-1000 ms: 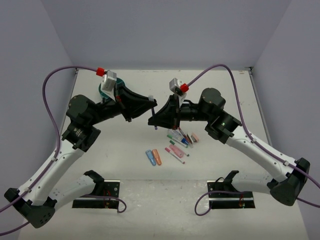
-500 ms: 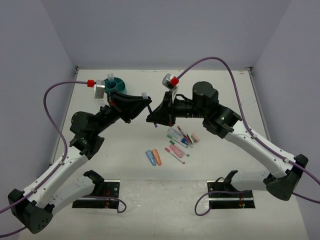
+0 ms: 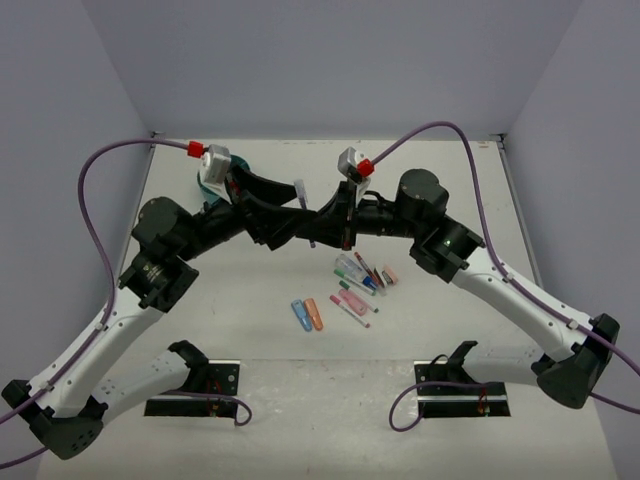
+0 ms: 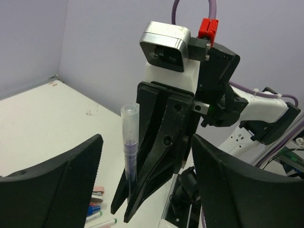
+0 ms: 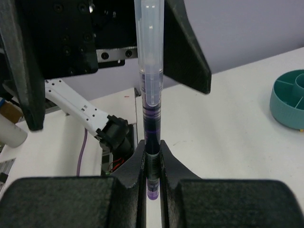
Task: Sort the stationery into containers
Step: Close the pen cap on the pen, then place the pen in the storage box.
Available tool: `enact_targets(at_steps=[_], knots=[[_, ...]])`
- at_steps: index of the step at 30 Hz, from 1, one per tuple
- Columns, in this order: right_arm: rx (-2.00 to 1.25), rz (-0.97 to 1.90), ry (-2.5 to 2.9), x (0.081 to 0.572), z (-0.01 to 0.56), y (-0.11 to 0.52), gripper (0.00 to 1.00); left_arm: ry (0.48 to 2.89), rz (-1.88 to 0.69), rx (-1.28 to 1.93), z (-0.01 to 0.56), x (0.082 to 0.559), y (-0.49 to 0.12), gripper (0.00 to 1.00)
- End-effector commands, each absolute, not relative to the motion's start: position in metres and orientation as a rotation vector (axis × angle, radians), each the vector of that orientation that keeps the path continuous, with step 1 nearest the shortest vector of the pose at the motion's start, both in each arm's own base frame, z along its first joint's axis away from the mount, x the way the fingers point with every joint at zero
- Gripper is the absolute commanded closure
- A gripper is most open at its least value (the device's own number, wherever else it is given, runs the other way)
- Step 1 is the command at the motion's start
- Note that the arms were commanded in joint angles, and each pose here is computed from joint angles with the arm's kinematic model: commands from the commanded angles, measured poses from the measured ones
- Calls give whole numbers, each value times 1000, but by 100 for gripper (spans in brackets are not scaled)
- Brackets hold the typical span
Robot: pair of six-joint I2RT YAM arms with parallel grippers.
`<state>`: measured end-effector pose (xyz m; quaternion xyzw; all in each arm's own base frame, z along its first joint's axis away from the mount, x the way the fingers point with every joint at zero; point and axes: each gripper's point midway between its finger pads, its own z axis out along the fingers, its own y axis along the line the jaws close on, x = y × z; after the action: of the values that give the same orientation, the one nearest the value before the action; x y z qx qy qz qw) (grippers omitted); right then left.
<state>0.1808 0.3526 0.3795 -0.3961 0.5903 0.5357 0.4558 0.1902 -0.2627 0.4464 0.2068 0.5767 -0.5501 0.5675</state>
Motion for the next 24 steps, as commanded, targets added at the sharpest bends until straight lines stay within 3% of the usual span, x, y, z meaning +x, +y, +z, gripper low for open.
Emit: enact_targets(at_steps=[1, 5, 8, 13, 14, 17, 20, 21, 23, 24], knots=[[-1034, 1320, 1272, 166, 402, 344, 100, 1368, -1221, 591, 459, 183, -261, 21], [-1055, 1317, 1282, 161, 396, 340, 100, 1323, -1208, 576, 476, 184, -258, 24], [-1086, 1326, 1281, 158, 392, 340, 100, 1327, -1184, 549, 479, 192, -257, 35], [-1108, 1342, 1263, 152, 393, 339, 100, 1367, -1257, 642, 459, 189, -275, 45], [-1112, 1345, 1259, 151, 395, 339, 100, 1356, -1275, 654, 455, 188, -278, 54], [-1112, 1342, 1261, 152, 396, 340, 100, 1346, -1319, 694, 445, 183, -284, 65], [-1105, 1336, 1262, 153, 399, 340, 100, 1357, -1348, 729, 437, 179, -288, 68], [-1102, 1334, 1261, 153, 401, 339, 100, 1371, -1355, 734, 431, 180, -290, 75], [-1089, 1323, 1266, 156, 402, 339, 100, 1388, -1351, 724, 425, 182, -290, 100], [-1087, 1318, 1268, 156, 402, 339, 100, 1397, -1337, 708, 424, 185, -289, 100]])
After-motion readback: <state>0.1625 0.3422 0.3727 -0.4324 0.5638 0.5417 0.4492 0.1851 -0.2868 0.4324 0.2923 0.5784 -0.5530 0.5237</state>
